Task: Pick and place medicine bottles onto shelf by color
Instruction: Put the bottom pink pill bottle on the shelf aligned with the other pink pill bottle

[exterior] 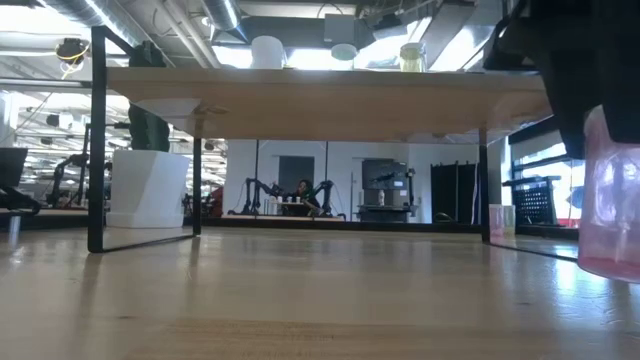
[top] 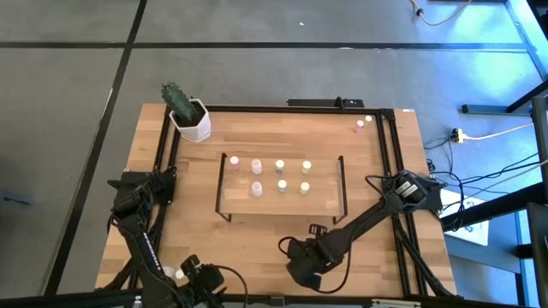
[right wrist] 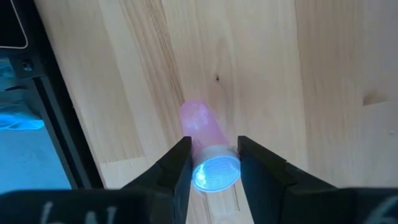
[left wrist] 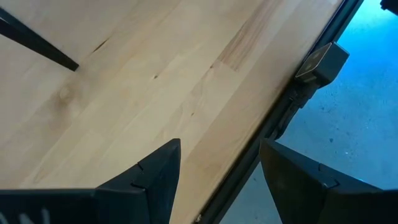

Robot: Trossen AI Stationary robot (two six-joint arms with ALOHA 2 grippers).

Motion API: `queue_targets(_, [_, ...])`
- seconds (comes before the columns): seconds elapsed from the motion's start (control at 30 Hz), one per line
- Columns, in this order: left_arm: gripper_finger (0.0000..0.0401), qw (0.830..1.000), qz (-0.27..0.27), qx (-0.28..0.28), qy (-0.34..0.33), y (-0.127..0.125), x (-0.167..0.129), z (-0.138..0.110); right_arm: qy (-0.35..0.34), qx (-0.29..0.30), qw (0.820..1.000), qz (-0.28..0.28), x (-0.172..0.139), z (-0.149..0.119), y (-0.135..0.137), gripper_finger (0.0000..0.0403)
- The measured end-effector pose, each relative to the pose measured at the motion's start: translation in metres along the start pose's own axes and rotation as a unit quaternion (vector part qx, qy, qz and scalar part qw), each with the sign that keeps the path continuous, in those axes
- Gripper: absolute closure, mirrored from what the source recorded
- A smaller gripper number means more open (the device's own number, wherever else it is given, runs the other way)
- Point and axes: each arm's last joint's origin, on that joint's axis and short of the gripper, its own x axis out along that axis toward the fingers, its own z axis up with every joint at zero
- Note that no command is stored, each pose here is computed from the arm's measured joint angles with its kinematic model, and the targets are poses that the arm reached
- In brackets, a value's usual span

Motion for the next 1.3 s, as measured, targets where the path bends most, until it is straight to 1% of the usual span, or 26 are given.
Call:
queue_targets(0.13, [0.0189, 1.000, 0.000, 0.000, 0.000, 0.000, 0.000, 0.000, 0.011, 0.015, 1.000, 0.002, 0.003, 0.002, -0.002, 0.0283])
queue_targets(0.37, [0.0189, 1.000, 0.000, 0.000, 0.000, 0.000, 0.000, 0.000, 0.037, 0.033, 0.998, -0.026, 0.006, -0.001, -0.008, 0.0283])
queue_targets(0.57, [0.0189, 1.000, 0.000, 0.000, 0.000, 0.000, 0.000, 0.000, 0.050, 0.034, 0.998, -0.019, 0.006, -0.002, -0.008, 0.0282])
queue_targets(0.97, [0.0189, 1.000, 0.000, 0.000, -0.001, 0.000, 0.000, 0.000, 0.051, 0.036, 0.998, -0.018, 0.006, -0.002, -0.008, 0.0282])
queue_targets(1.13, [0.0189, 1.000, 0.000, 0.000, -0.001, 0.000, 0.000, 0.000, 0.051, 0.064, 0.996, -0.019, 0.006, 0.001, -0.010, 0.0282])
queue_targets(1.3, [0.0189, 1.000, 0.000, 0.000, -0.001, 0.000, 0.000, 0.000, 0.050, 0.066, 0.996, -0.019, 0.006, 0.002, -0.012, 0.0282])
